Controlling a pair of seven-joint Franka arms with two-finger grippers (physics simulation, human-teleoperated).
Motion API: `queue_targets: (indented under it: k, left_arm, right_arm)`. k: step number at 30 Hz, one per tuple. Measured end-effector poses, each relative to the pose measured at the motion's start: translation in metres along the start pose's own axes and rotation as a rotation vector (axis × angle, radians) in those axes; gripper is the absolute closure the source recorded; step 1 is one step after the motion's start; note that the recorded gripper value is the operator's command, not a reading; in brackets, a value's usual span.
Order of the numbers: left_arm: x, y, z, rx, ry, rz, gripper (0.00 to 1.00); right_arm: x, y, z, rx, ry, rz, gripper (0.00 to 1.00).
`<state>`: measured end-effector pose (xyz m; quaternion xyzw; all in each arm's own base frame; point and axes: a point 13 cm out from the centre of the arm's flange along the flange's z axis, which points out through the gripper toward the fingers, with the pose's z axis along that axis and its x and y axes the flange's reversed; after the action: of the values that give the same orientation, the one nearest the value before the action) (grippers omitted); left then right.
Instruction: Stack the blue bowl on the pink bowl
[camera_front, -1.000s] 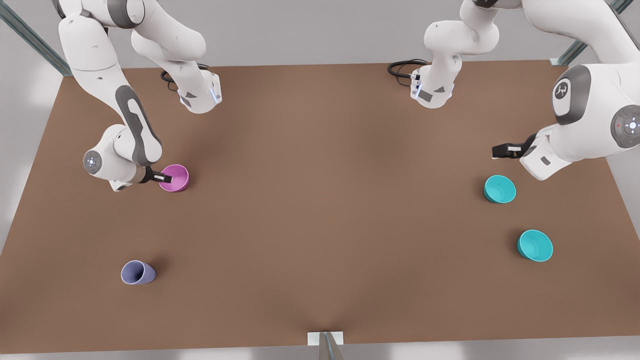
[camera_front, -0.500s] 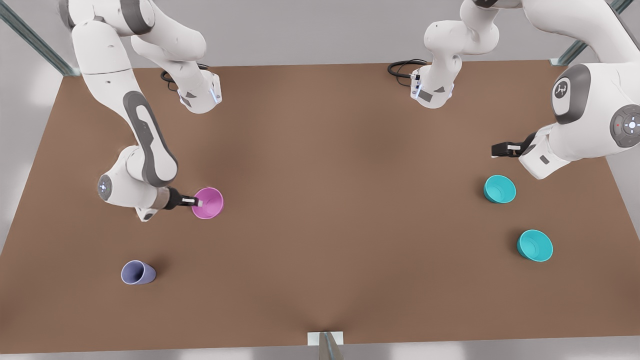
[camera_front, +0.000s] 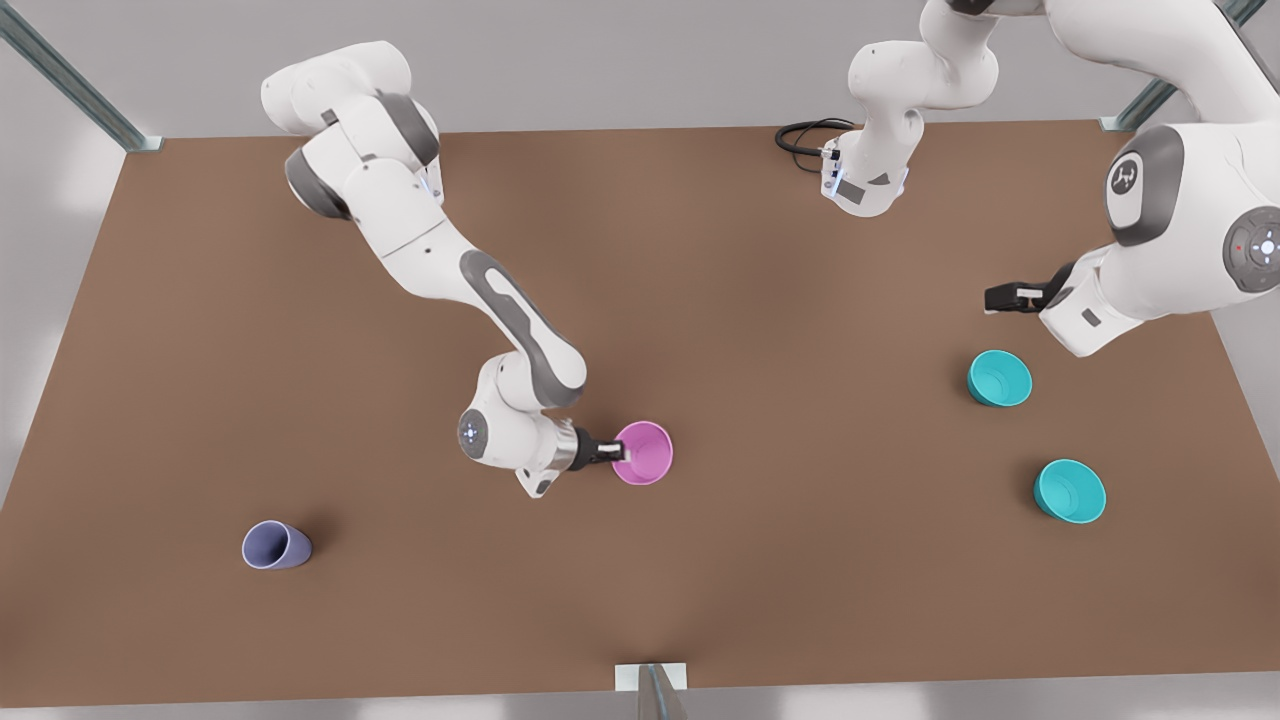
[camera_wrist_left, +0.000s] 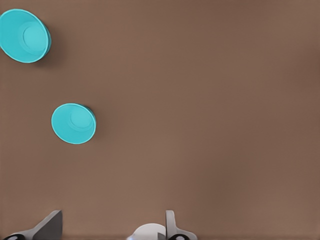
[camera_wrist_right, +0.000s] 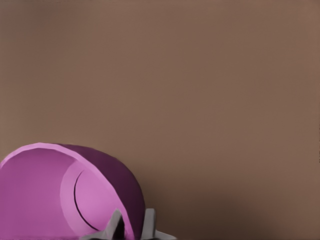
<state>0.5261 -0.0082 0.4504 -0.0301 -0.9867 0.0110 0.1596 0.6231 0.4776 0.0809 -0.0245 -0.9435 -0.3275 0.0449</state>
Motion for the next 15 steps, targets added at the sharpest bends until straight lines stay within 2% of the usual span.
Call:
queue_targets:
  k: [4, 7, 9, 12, 15]
  left_arm:
    - [-0.002, 0.013, -0.012, 0.0, -0.03, -0.025, 0.0]
    - [0.0, 0.04, -0.004, 0.017, -0.032, -0.077, 0.0]
    - [-0.003, 0.055, 0.014, 0.03, -0.02, -0.109, 0.0]
    - [-0.015, 0.106, 0.105, 0.129, 0.043, -0.222, 0.0]
    - [-0.009, 0.161, 0.211, 0.274, 0.043, -0.351, 0.0]
  right_arm:
    - [-0.01, 0.008, -0.009, -0.009, -0.035, 0.042, 0.0]
    - [-0.035, 0.027, -0.065, -0.04, -0.104, 0.075, 0.0]
    - [-0.083, -0.005, -0.182, 0.012, -0.195, 0.119, 0.0]
    - [-0.113, -0.103, -0.371, 0.186, -0.236, 0.181, 0.0]
    - [-0.068, -0.195, -0.527, 0.387, -0.19, 0.241, 0.0]
